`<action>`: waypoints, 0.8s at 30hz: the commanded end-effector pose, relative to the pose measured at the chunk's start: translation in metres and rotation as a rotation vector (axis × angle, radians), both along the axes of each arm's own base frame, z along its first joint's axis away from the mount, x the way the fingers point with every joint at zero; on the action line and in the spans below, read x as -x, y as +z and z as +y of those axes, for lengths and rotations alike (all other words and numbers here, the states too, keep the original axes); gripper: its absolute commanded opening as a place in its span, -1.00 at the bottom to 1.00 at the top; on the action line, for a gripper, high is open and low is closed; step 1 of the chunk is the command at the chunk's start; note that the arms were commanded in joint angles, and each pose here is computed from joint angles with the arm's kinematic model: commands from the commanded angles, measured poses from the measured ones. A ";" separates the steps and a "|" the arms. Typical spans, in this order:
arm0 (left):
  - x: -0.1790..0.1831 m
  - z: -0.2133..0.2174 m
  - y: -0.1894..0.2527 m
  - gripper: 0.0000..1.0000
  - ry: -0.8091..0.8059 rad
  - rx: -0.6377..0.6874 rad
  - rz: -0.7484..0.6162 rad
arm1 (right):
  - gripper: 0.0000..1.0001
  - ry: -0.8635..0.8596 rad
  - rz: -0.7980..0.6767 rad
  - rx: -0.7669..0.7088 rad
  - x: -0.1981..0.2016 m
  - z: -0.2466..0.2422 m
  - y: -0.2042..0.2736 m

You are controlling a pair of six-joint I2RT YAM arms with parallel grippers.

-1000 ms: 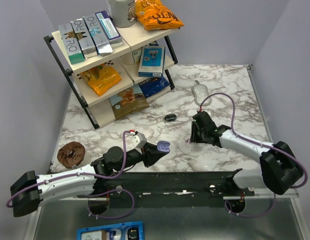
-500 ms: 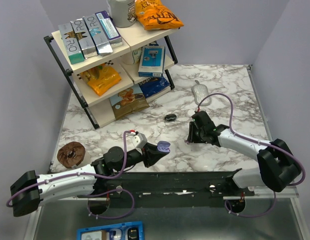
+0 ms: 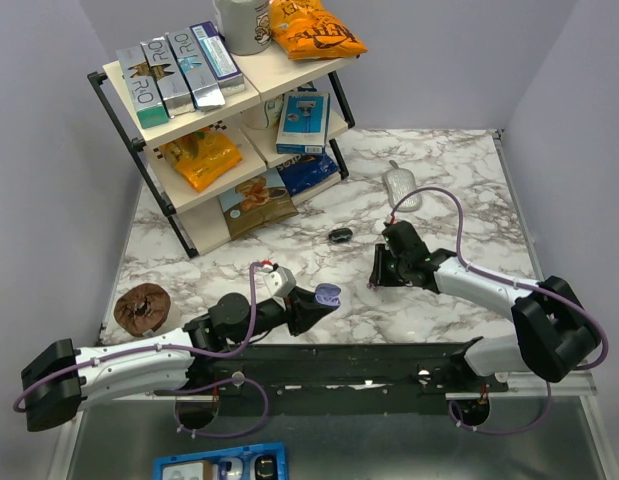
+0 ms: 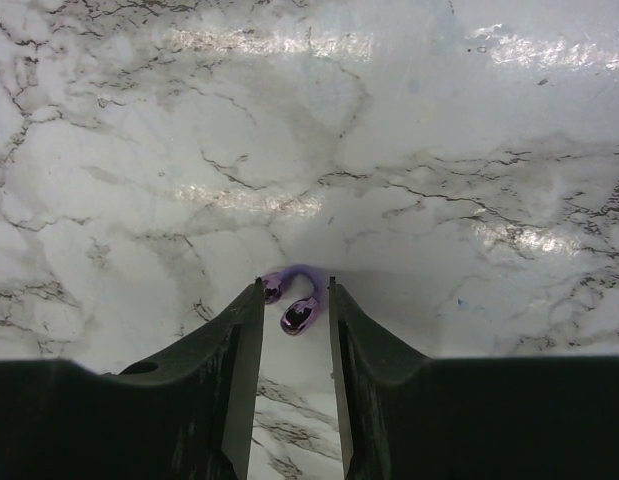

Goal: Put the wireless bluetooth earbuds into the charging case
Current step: Adjust the earbud at the center of the board.

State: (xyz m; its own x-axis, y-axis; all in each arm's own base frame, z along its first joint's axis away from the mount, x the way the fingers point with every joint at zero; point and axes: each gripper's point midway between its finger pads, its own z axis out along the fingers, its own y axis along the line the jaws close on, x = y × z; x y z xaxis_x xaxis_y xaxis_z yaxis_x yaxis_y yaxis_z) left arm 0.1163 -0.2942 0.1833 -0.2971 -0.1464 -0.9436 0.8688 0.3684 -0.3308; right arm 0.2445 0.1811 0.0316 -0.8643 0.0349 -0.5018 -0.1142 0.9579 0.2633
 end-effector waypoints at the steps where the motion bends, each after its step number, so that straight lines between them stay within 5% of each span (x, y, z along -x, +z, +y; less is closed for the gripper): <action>1: -0.002 0.000 0.006 -1.00 0.015 0.017 -0.020 | -0.20 0.014 0.016 -0.013 0.003 0.002 -0.005; 15: 0.000 0.001 0.005 -1.00 0.010 0.020 -0.018 | -0.26 0.006 0.060 0.010 0.016 -0.007 -0.017; 24: 0.002 0.001 0.003 -1.00 0.004 0.022 -0.014 | -0.57 0.068 -0.013 -0.003 0.009 -0.003 -0.001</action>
